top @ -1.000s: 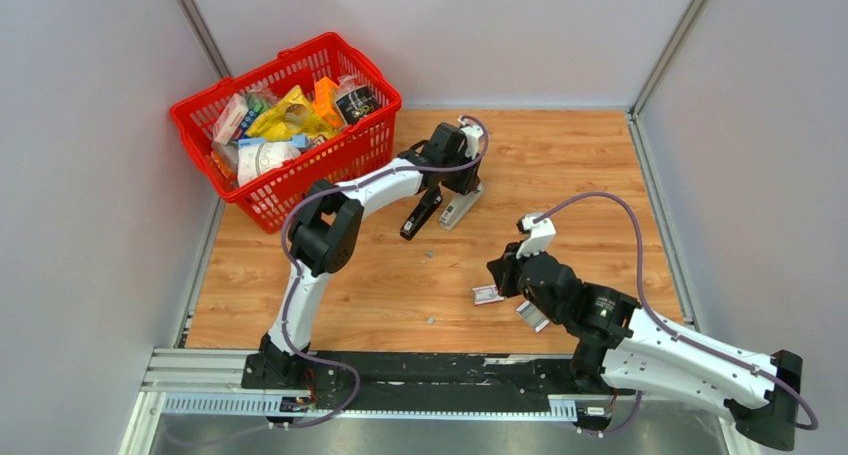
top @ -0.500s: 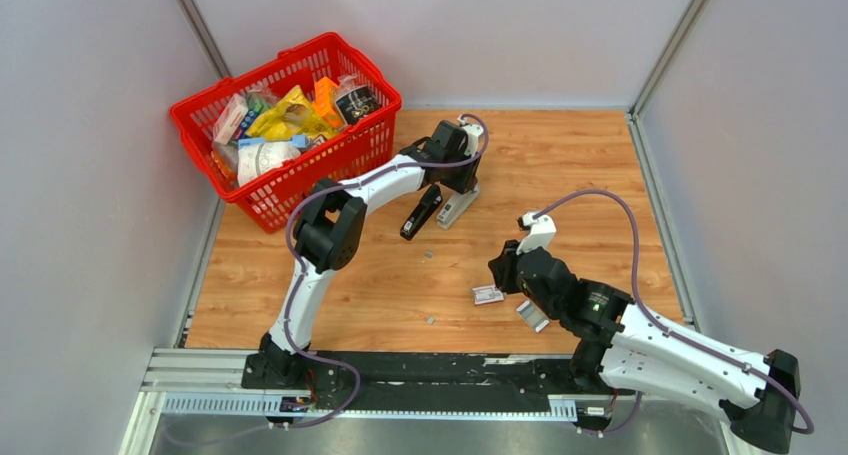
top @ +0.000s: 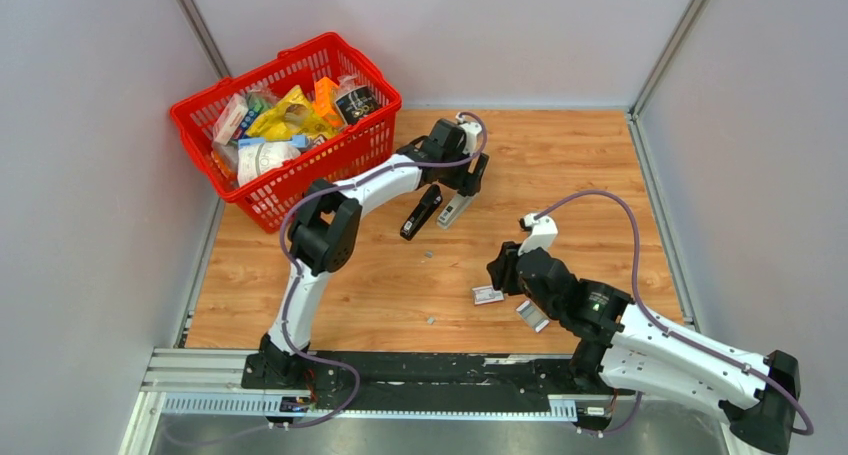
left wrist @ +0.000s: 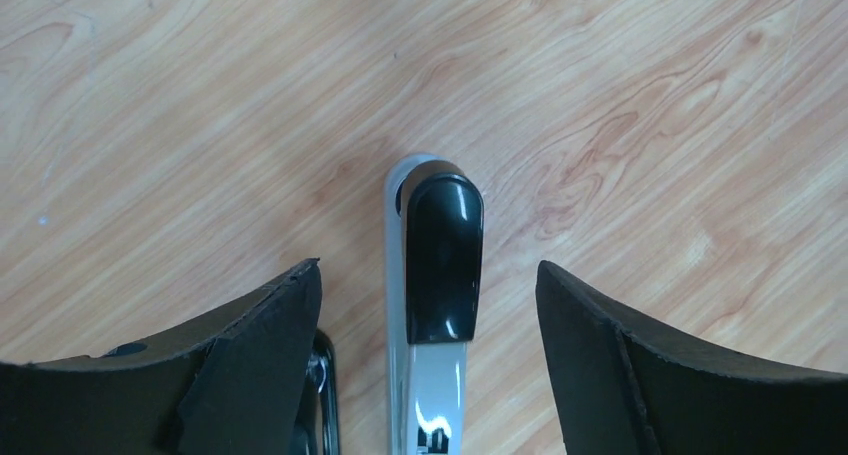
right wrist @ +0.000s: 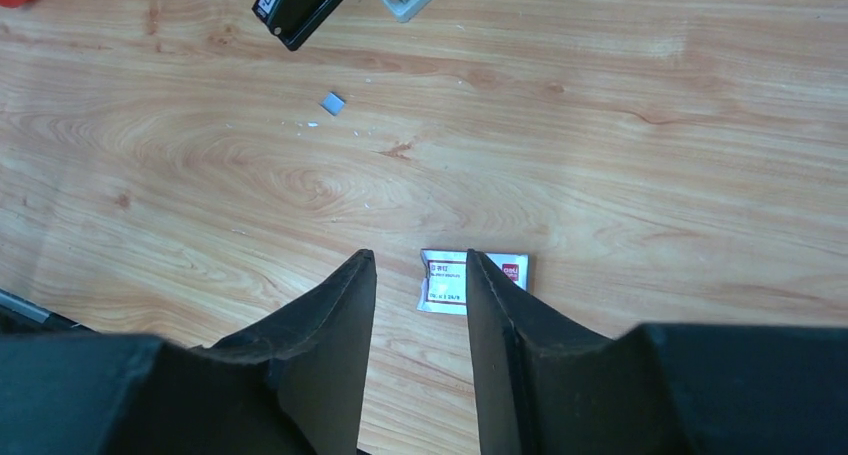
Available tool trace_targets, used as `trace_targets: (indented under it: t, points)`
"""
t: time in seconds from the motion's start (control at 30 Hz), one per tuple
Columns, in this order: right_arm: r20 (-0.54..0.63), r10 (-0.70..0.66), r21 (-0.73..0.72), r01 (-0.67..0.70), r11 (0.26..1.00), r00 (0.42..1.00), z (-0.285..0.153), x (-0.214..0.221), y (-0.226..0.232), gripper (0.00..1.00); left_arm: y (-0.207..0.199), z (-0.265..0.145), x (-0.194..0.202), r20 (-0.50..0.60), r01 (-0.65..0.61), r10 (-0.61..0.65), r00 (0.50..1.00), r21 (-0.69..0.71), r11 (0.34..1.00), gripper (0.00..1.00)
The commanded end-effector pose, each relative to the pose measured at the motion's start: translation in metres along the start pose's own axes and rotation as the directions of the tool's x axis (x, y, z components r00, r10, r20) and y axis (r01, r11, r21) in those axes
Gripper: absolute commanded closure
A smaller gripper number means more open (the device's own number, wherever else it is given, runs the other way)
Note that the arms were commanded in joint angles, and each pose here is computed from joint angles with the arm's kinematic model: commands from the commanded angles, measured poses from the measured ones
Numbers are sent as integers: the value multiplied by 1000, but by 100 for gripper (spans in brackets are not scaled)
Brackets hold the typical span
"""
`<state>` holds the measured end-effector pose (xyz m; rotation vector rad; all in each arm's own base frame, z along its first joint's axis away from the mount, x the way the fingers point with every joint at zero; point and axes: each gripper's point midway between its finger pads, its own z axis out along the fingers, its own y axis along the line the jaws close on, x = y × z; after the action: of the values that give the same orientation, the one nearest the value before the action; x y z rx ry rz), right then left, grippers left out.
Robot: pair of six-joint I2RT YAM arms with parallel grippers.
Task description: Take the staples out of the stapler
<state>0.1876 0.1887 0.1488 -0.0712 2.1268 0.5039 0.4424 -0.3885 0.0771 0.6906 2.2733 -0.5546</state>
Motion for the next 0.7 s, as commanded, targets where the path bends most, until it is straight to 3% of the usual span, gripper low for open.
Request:
trace_targets:
  t: [0.0,0.23,0.5,0.67]
  points:
    - [20,22,38,-22,999,1000,-3,-8,-6,57,-7,-56,-49,132,-17,19,991,-15,1000,14]
    - [-41,59,136,-53,989,997,-5,6,-28,45,-14,-130,-59,241,29,-20,970,-31,999,14]
    - [-133,148,289,-104,952,980,-5,47,-60,44,-24,-186,-3,193,168,-169,966,20,986,13]
    - [-129,210,386,-146,911,969,-13,55,-77,45,-49,-227,11,236,182,-215,948,155,971,13]
